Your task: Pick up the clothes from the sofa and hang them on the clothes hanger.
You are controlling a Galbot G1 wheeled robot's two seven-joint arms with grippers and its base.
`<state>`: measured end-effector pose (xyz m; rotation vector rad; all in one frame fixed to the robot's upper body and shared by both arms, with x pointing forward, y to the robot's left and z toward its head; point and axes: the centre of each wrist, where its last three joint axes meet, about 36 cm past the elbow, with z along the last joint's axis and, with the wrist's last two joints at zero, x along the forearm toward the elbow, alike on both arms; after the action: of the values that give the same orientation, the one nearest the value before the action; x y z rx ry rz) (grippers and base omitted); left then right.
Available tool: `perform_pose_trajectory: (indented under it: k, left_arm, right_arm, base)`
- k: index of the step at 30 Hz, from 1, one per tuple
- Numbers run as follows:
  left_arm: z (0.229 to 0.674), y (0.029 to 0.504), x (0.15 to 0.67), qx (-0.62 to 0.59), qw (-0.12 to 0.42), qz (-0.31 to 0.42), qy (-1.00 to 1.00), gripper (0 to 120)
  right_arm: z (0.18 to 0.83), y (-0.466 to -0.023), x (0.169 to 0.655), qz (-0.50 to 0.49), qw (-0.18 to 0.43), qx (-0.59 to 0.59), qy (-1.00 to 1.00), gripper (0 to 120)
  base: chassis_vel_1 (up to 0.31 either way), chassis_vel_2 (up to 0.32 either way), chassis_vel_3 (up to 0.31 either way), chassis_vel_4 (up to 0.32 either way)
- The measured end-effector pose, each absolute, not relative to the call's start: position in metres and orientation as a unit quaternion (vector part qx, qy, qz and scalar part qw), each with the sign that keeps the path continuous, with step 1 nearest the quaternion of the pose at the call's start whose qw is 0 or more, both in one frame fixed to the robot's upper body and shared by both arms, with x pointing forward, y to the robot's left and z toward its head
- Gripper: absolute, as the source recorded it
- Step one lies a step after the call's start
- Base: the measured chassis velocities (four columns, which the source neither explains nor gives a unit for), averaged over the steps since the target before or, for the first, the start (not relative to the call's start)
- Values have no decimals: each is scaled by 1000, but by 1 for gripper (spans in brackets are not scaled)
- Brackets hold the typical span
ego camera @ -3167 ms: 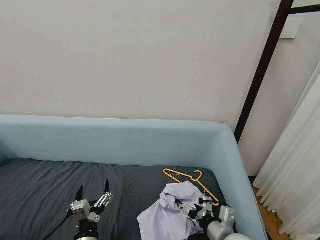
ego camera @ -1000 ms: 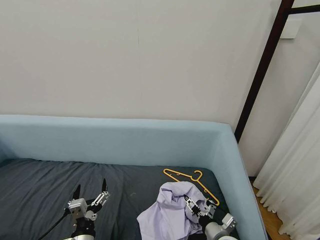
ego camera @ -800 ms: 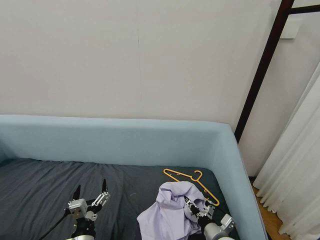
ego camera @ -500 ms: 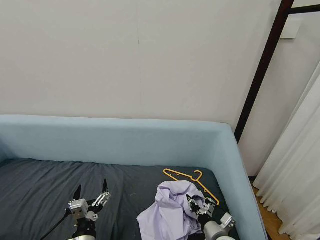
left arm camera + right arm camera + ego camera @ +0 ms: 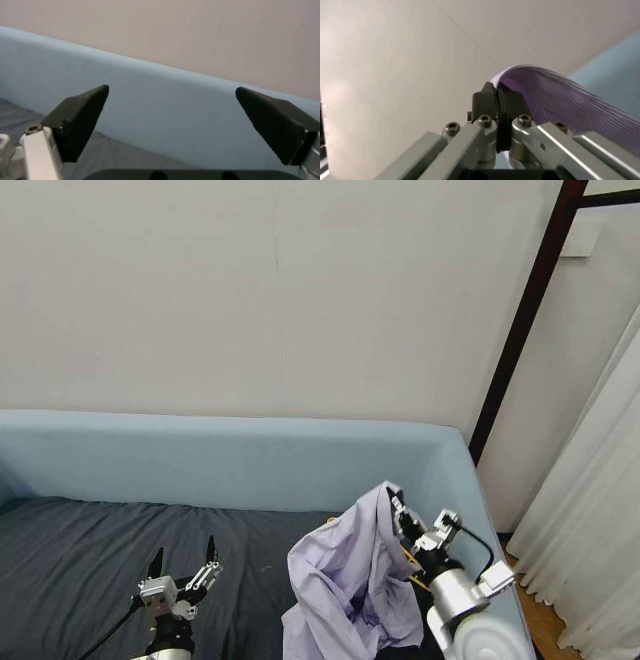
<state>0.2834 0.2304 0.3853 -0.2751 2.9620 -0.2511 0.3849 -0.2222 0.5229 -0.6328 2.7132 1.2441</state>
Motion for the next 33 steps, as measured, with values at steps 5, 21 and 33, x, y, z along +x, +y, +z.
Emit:
perform_pose_trajectory:
  k: [5,21,33]
  left_arm:
    - [386,228,282,-92,79,-84,989,100]
    - [400,224,276,-87,92,-85,988,100]
    - [389,222,276,-88,79,-81,990,100]
  right_arm:
    - [584,-250,398,361,102,-214,902,0]
    - [747,-283,342,208,125,-147,959,0]
    - [620,-223,372,221,-79,-162,958,0]
  base:
    - [0,0,0,0]
    - [0,0,0,0]
    - [0,0,0,0]
